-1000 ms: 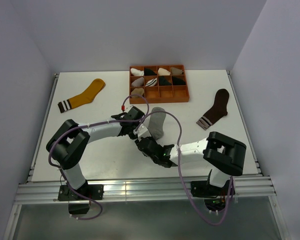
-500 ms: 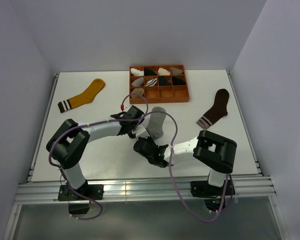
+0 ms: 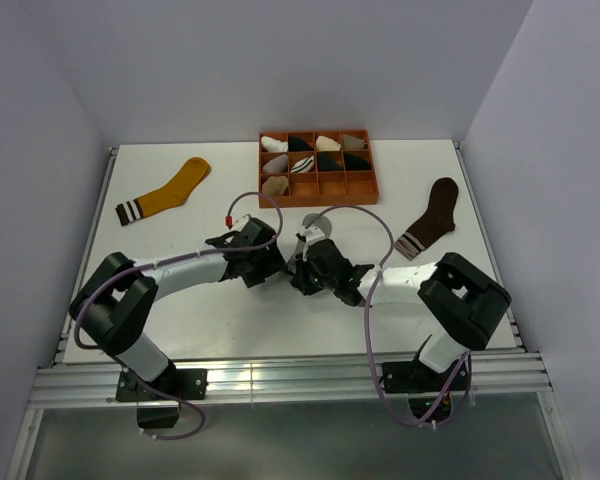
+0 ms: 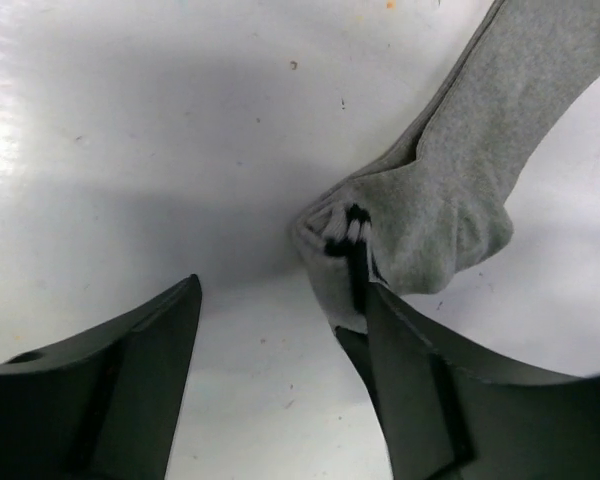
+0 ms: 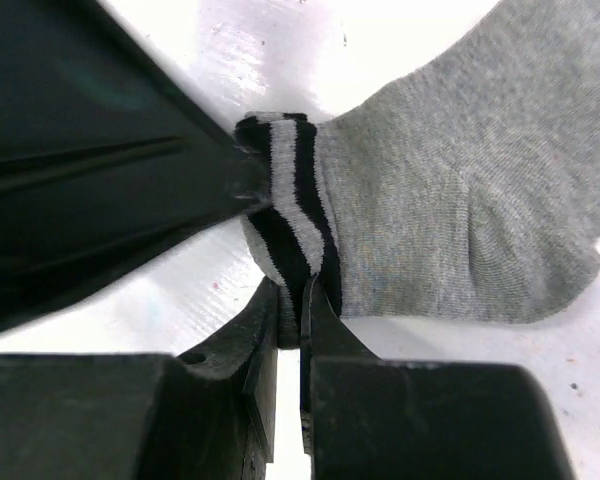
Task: Roll the socks
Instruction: Roll the sock at the center of the board.
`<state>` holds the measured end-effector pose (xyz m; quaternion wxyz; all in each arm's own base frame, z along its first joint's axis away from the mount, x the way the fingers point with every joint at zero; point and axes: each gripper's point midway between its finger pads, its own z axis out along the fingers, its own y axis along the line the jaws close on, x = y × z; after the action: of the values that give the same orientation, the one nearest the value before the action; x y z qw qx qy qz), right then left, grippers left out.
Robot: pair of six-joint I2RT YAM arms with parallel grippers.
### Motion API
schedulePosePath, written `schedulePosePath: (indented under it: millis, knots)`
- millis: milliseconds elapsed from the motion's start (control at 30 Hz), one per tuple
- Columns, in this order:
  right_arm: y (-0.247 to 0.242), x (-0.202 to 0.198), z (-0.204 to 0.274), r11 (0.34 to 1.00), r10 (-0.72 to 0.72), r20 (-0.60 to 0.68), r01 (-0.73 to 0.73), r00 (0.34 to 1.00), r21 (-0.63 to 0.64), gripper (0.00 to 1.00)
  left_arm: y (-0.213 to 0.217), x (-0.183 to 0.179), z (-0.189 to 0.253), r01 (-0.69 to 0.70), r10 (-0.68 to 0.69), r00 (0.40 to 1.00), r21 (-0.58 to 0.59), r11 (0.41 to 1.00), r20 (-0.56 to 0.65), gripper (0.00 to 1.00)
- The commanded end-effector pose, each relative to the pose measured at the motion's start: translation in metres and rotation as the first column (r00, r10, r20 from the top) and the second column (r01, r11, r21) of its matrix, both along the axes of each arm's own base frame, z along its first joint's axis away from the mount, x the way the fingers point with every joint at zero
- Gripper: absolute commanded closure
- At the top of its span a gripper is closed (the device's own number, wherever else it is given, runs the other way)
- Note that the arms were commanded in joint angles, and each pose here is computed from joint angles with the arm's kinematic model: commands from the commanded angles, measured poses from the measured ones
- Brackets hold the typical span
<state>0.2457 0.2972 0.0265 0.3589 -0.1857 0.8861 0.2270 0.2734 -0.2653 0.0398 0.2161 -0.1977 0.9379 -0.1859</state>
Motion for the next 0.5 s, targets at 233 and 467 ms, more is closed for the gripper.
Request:
schedulePosePath:
  millis: [233,467]
  knots:
    - [-0.008,-0.027,-0.008,0.93,0.066,-0.378,0.08,0.924,0.359,1.0,0.006,0.009,0.039,-0.107,0.127,0.986,-0.178,0.978,0.109,0.19]
    - [-0.01,-0.024,-0.011,0.832,0.137,-0.543,0.202,0.828,0.517,1.0,-0.017,-0.002,0.03,-0.026,0.046,0.995,-0.214,0.977,0.09,0.2]
